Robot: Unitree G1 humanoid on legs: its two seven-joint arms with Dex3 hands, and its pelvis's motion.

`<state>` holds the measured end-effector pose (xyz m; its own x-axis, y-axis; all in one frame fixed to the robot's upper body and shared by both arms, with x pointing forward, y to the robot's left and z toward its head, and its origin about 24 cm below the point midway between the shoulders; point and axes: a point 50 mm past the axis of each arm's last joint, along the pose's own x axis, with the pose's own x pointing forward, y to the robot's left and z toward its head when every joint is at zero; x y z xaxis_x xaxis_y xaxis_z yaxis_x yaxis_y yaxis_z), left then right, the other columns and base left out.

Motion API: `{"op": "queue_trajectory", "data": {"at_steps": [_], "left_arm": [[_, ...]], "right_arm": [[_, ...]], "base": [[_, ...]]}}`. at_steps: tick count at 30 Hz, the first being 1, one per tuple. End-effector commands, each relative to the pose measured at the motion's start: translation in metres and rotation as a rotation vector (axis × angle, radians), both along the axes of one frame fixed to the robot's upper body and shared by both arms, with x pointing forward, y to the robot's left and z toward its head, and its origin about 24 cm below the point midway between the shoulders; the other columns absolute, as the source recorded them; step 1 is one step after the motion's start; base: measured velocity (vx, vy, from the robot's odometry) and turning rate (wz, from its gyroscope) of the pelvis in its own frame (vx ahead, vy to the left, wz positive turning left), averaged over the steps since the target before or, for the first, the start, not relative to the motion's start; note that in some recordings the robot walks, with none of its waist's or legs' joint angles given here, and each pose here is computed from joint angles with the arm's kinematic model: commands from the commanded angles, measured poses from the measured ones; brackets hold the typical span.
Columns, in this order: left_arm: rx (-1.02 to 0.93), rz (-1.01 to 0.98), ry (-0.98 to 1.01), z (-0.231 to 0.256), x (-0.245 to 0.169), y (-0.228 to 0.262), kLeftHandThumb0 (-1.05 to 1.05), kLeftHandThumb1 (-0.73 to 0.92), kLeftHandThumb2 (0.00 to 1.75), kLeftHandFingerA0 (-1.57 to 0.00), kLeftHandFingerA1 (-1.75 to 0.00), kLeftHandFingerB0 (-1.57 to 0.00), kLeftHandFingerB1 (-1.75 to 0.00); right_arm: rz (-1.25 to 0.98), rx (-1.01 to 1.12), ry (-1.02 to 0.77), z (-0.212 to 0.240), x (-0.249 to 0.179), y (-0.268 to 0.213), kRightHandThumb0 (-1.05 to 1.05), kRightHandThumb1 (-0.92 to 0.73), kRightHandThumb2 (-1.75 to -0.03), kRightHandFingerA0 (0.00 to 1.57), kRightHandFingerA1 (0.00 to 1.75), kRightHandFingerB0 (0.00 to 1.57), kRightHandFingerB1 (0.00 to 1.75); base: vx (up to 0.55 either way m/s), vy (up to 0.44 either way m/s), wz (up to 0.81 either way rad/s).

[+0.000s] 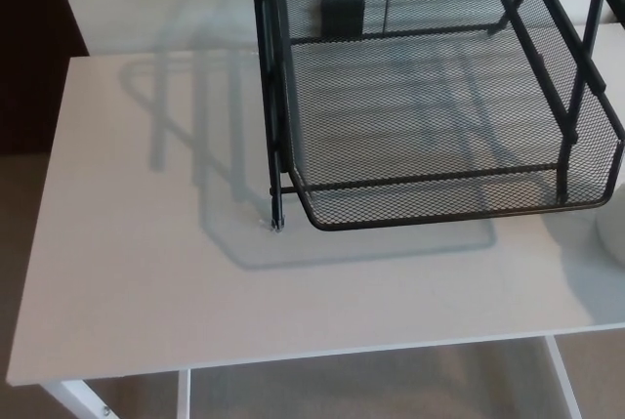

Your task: The robot walks towards a desk on which a file tray is kept in the middle and a toilet paper roll is kept on its right. The robot uses its right hand to hook on finger in the gap of the roll and grabs it, lifts it and places it on the tray.

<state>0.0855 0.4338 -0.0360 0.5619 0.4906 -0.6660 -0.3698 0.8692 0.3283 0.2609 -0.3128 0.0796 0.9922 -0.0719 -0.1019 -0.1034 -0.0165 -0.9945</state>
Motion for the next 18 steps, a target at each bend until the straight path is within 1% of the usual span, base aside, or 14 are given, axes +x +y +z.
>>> {"op": "queue_trajectory", "data": {"at_steps": [1, 2, 3, 4, 5, 6, 8, 11, 12, 13, 14, 15, 16, 18], "left_arm": [[0.043, -0.023, -0.005, 0.005, 0.001, 0.004, -0.85, 0.92, 0.76, -0.45, -0.62, -0.20, -0.53], [0.044, -0.023, -0.006, 0.005, 0.000, 0.004, -0.85, 0.92, 0.76, -0.45, -0.62, -0.20, -0.53], [0.040, -0.008, -0.008, 0.004, -0.002, 0.004, -0.87, 0.77, 1.15, -0.43, -0.67, -0.20, -0.59], [0.037, 0.001, -0.010, 0.004, -0.002, 0.004, -0.87, 0.77, 1.15, -0.44, -0.68, -0.21, -0.60], [0.033, 0.002, -0.013, 0.004, -0.002, 0.004, -0.88, 0.77, 1.15, -0.44, -0.68, -0.20, -0.60], [0.030, 0.001, -0.010, 0.003, -0.004, 0.004, -0.89, 0.77, 1.15, -0.44, -0.67, -0.20, -0.59], [0.032, 0.004, -0.003, 0.003, -0.006, 0.005, -0.86, 0.77, 1.15, -0.46, -0.67, -0.21, -0.58], [0.023, 0.009, -0.006, 0.005, -0.007, 0.006, -0.85, 0.76, 1.14, -0.44, -0.67, -0.20, -0.58], [0.026, 0.001, -0.002, 0.005, -0.007, 0.006, -0.84, 0.77, 1.14, -0.43, -0.67, -0.19, -0.58], [0.027, -0.002, 0.000, 0.006, -0.006, 0.006, -0.85, 0.76, 1.14, -0.43, -0.67, -0.20, -0.59], [0.027, 0.001, 0.001, 0.005, -0.006, 0.006, -0.86, 0.76, 1.14, -0.44, -0.67, -0.20, -0.59], [0.028, -0.001, 0.000, 0.005, -0.007, 0.006, -0.86, 0.76, 1.14, -0.44, -0.67, -0.20, -0.59], [0.029, 0.000, 0.001, 0.005, -0.008, 0.007, -0.86, 0.76, 1.14, -0.44, -0.67, -0.20, -0.58], [0.028, 0.000, -0.002, 0.005, -0.009, 0.007, -0.87, 0.77, 1.15, -0.45, -0.68, -0.20, -0.59]], "right_arm": [[0.014, 0.086, 0.026, 0.010, -0.004, -0.004, -0.15, -0.78, -0.62, 0.72, 1.68, 0.69, 1.27], [0.013, 0.088, 0.026, 0.015, -0.004, -0.005, -0.15, -0.78, -0.62, 0.72, 1.68, 0.69, 1.27], [-0.002, 0.107, 0.028, 0.023, 0.000, -0.006, -0.15, -0.80, -0.64, 0.74, 1.62, 0.72, 1.19], [-0.012, 0.118, 0.011, 0.030, 0.001, -0.007, -0.15, -0.77, -0.64, 0.76, 1.61, 0.74, 1.16], [-0.029, 0.140, -0.010, 0.039, 0.002, -0.010, -0.16, -0.75, -0.65, 0.79, 1.62, 0.73, 1.21], [-0.033, 0.175, -0.050, 0.055, 0.002, -0.014, -0.14, -0.74, -0.65, 0.80, 1.58, 0.78, 1.07], [-0.046, 0.239, -0.086, 0.071, 0.002, -0.019, -0.15, -0.74, -0.62, 0.74, 1.58, 0.75, 1.13], [-0.046, 0.259, -0.145, 0.088, 0.002, -0.023, -0.13, -0.72, -0.61, 0.76, 1.56, 0.75, 1.16], [-0.001, 0.293, -0.182, 0.100, 0.002, -0.029, -0.08, -0.73, -0.65, 0.81, 1.47, 0.78, 1.11], [-0.021, 0.337, -0.216, 0.112, 0.002, -0.033, -0.11, -0.73, -0.70, 0.83, 1.46, 0.80, 1.12], [-0.005, 0.343, -0.252, 0.119, 0.002, -0.034, -0.15, -0.69, -0.71, 0.86, 1.42, 0.83, 1.12], [0.042, 0.336, -0.296, 0.126, 0.002, -0.037, -0.16, -0.69, -0.72, 0.88, 1.40, 0.83, 1.10], [0.075, 0.368, -0.310, 0.133, 0.004, -0.042, -0.23, -0.71, -0.67, 0.83, 1.44, 0.79, 1.15], [0.049, 0.355, -0.317, 0.143, 0.006, -0.045, -0.28, -0.73, -0.63, 0.82, 1.46, 0.78, 1.13]], "base": [[0.00, 0.000, 0.00], [0.00, 0.000, 0.00], [0.00, 0.000, 0.00], [0.00, 0.000, 0.00], [0.00, 0.000, 0.00], [0.00, 0.000, 0.00], [0.00, 0.000, 0.00], [0.00, 0.000, 0.00], [0.00, 0.000, 0.00], [0.00, 0.000, 0.00], [0.00, 0.000, 0.00], [0.00, 0.000, 0.00], [0.00, 0.000, 0.00], [0.00, 0.000, 0.00]]}}
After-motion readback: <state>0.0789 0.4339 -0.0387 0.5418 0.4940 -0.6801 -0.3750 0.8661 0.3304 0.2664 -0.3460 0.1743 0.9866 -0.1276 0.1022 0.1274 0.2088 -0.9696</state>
